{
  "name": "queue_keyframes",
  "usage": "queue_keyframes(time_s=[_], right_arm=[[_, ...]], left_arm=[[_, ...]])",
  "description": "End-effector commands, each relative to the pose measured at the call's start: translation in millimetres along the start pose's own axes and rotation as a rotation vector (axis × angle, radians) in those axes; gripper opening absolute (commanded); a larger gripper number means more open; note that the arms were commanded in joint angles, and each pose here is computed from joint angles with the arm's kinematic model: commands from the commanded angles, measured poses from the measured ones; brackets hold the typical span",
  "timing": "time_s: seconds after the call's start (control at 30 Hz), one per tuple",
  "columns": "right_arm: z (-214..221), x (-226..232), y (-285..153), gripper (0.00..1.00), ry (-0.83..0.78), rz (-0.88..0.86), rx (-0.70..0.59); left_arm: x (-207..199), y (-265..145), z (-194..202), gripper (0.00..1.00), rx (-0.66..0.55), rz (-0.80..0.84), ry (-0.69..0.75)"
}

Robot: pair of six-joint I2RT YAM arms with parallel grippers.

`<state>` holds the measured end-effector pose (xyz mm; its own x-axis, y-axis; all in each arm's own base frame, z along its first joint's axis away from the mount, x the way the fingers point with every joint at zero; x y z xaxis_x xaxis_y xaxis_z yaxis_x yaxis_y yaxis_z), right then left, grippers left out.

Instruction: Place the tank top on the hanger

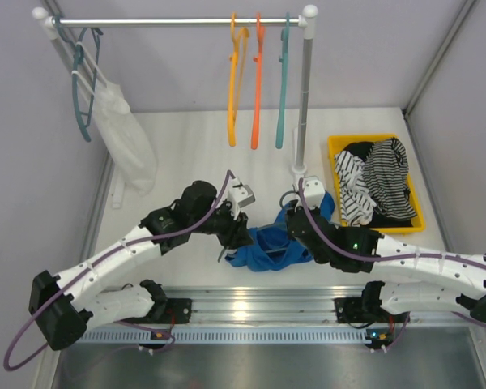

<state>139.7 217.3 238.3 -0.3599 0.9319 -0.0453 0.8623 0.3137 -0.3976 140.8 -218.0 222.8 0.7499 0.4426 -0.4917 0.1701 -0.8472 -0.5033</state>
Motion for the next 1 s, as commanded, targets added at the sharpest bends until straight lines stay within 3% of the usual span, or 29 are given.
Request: queue_keyframes(time_s=[0.0,0.1,0.3,0.47,0.63,0.73,0.83,0.97], right_arm=[[-33.8,10.8,-9.6,0.0,0.098,-0.056,-0.094],[-35.1,11.3,-9.7,0.0,0.101,-0.057,-0.097],[-38.7,11.4,-11.8,0.0,0.11,-0.066,-0.101],[-39.2,11.9,-12.0,0.0,0.108,-0.069,-0.1],[-36.9,9.9,-12.6,0.0,0.102,-0.065,-0.091],[-33.9,6.8,-13.3,0.28,0.091,-0.053,-0.086],[-31.0,0.2,-15.3,0.43,0.076,-0.031,-0.081],[-31.6,-8.9,-22.1,0.5,0.075,-0.019,-0.084]], left_arm=[[-8.9,2.5,-3.1,0.4,-0.032,0.082,0.021],[-8.5,4.5,-2.1,0.42,-0.033,0.09,0.019],[-6.7,10.5,-0.9,0.28,-0.02,0.098,0.002],[-8.1,14.2,-1.5,0.0,-0.036,0.114,-0.013],[-3.6,16.8,3.6,0.0,-0.058,0.076,-0.054],[-5.2,19.1,4.0,0.0,-0.132,0.087,-0.074],[-7.5,20.8,8.7,0.0,-0.169,0.091,-0.078],[-4.1,19.5,16.4,0.0,-0.194,0.058,-0.097]])
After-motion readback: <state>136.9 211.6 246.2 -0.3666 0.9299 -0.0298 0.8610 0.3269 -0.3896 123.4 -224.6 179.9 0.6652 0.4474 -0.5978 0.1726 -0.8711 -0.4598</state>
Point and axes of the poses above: each gripper's point midway between its finger pads, its own y axis out along the fingers, its own x axis along the line the jaws close on, z = x × y, the point moved 7 cm from there along -y, back along the fingers, and after that the axes turned 12 degrees about -y, right-handed, at the moved point
